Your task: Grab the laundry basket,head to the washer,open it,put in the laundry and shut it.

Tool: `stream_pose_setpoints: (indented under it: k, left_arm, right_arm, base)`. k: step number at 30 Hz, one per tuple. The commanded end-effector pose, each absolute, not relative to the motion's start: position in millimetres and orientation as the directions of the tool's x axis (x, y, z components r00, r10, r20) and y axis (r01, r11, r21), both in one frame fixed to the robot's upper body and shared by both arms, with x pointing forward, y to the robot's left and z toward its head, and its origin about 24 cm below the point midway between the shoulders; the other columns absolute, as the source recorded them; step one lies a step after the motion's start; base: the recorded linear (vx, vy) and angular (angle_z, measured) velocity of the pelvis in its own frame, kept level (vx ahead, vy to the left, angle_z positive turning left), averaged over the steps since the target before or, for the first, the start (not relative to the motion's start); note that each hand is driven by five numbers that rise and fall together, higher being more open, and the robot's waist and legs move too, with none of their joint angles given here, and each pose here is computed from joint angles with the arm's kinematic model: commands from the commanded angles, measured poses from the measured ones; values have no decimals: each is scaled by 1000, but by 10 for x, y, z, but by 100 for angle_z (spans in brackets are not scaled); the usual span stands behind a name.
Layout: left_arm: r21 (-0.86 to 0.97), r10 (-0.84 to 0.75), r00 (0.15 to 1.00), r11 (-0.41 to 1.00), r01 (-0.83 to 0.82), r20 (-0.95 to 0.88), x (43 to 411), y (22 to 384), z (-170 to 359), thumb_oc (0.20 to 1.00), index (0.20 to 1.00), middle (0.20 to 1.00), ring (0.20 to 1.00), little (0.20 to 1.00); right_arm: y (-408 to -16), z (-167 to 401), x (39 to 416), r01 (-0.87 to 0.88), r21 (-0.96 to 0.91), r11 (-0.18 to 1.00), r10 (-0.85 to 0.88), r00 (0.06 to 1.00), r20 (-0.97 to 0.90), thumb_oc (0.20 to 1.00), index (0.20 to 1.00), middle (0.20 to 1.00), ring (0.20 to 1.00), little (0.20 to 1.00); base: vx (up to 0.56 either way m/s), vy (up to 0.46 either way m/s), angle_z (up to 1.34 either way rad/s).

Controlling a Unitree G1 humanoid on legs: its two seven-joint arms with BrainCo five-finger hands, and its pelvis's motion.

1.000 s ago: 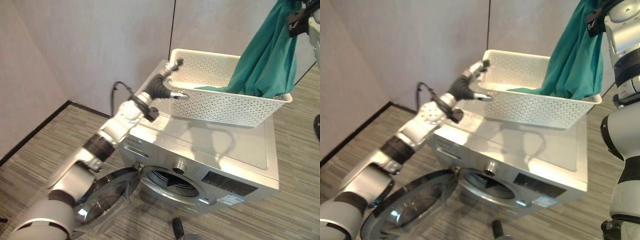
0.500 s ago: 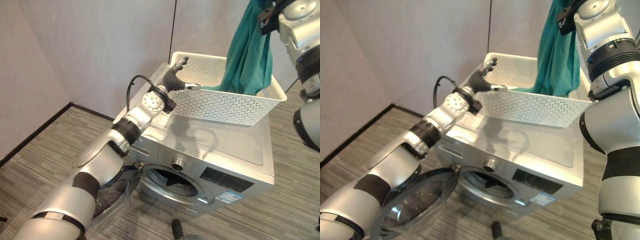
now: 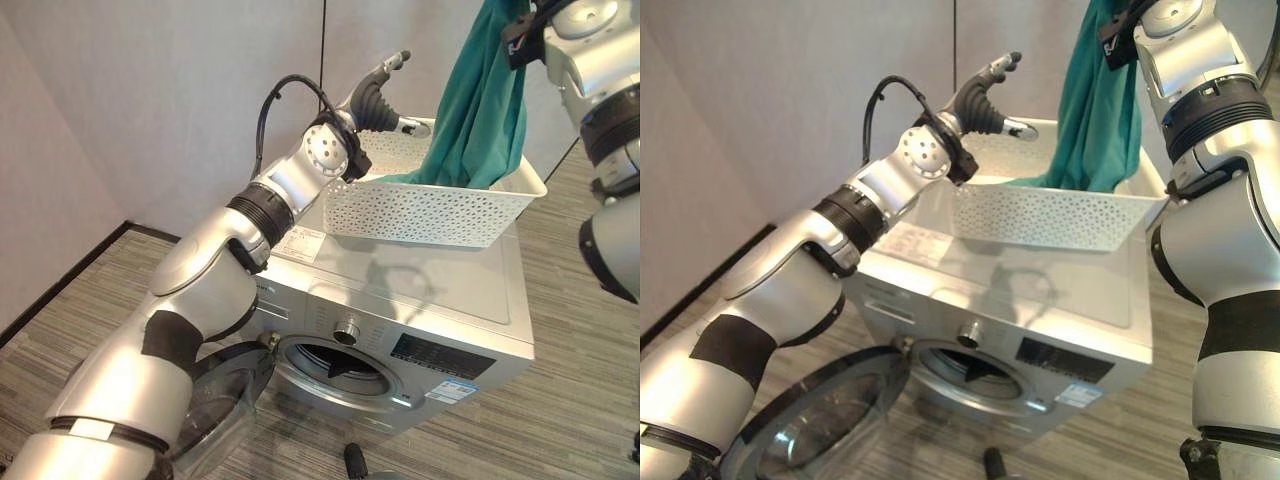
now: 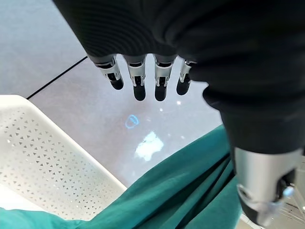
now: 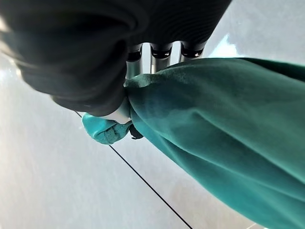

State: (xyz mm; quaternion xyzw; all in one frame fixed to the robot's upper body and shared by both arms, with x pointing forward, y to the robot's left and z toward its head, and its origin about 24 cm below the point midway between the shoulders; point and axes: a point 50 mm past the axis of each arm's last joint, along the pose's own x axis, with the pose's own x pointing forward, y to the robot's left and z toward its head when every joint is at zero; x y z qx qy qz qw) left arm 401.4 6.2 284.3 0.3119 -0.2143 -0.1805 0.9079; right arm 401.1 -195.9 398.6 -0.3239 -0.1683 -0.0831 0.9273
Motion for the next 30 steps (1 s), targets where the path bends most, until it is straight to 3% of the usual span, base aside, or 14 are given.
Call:
stream_pose_setpoints:
  k: [1,20,23,30]
  left_arm:
    - [629,-394,856,770,109,334,4056,167,3229,1000,1000,1000,1000,1000]
    - [427,-375,873,876,223,313,4032,3,3202,1000,1000,1000,1000,1000]
    - [317,-386,872,903,291,300,4011,-82,3116,1000,1000,1000,1000,1000]
    - [269,-408,871,902,338,274,3970,-231,2999,1000,1000,1000,1000,1000]
  right_arm:
    - [-2215,4677,3643,451,-470,759,-156,827,540,200,200,200,200,200]
    - [-1643,4674,3735,325,-429,843,-35,829,558,200,200,200,200,200]
    - [-1429,4711,3711,245,-405,881,42,812,582,200,200,200,200,200]
    - [-1246,4752,3675,156,-356,921,100,790,605,200,200,200,200,200]
  base:
    - [0,0,0]
    - [7,-21,-7]
    - [11,-41,-19]
    - [11,-28,-2]
